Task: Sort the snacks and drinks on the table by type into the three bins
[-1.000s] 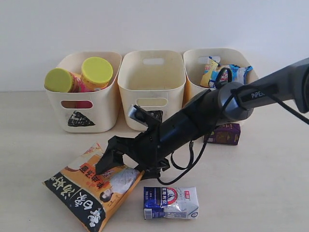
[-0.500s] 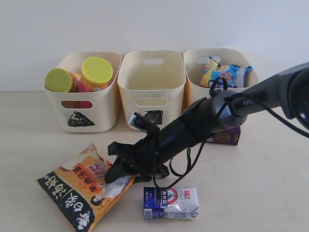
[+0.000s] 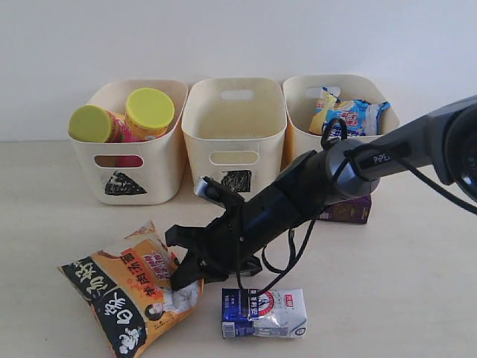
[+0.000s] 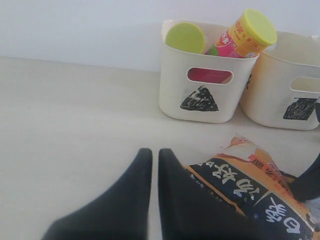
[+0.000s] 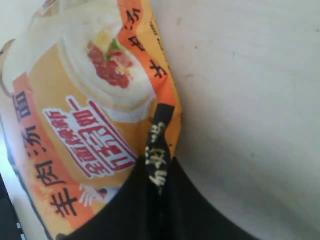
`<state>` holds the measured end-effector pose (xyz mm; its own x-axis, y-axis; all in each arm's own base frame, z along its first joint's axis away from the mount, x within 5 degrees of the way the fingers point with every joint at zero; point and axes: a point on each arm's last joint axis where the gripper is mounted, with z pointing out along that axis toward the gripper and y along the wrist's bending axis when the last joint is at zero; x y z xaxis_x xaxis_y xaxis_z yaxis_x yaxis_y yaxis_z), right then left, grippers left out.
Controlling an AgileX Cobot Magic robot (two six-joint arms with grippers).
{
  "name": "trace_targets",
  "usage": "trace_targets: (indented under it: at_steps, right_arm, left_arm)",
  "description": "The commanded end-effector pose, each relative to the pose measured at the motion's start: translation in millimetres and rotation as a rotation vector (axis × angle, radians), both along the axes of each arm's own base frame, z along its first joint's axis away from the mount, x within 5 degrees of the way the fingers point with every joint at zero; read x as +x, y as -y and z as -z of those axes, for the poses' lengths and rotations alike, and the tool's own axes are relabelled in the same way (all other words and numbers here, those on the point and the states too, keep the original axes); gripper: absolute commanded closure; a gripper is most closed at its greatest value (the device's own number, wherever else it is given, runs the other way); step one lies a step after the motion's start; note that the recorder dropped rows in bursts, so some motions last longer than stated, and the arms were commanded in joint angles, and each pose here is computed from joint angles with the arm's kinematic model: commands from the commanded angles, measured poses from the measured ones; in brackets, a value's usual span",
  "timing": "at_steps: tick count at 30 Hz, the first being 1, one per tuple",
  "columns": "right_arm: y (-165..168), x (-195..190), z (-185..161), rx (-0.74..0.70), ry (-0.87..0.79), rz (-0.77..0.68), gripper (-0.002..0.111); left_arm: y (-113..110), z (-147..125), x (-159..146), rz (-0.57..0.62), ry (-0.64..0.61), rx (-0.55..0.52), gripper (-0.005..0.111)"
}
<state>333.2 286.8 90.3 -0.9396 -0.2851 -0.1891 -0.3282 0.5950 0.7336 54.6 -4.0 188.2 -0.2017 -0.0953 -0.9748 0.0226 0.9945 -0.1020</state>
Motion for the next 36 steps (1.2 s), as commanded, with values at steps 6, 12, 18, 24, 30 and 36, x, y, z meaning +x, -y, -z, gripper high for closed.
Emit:
trace_targets:
  at_steps: [6,12,18,24,30,36]
  right_arm:
    - [11.1,3.8,-44.4,0.034,0.098,-0.035,0.108]
    - [24.9,8.6,-65.3,0.076,0.101,-0.039,0.108]
    - [28.0,5.4,-68.8,0.114,0.06,-0.082,0.108]
    - [26.5,-3.4,-73.7,0.175,0.011,-0.165,0.108]
    - [40.4,2.4,-81.0,0.256,-0.051,-0.156,0.108]
    - [63.0,19.1,-86.2,0.318,-0.056,-0.078,0.108]
  left_arm:
    - [0.1,1.1,0.0,0.005,-0.001,0.008,0.103]
    - [0.1,1.1,0.0,0.005,-0.001,0.008,0.103]
    - [0.1,1.1,0.0,0.005,-0.001,0.008,0.103]
    - [0.1,1.1,0.0,0.005,-0.001,0.008,0.103]
    - [0.1,1.1,0.0,0.005,-0.001,0.008,0.103]
    - [0.1,1.1,0.0,0.005,-0.001,0.008,0.103]
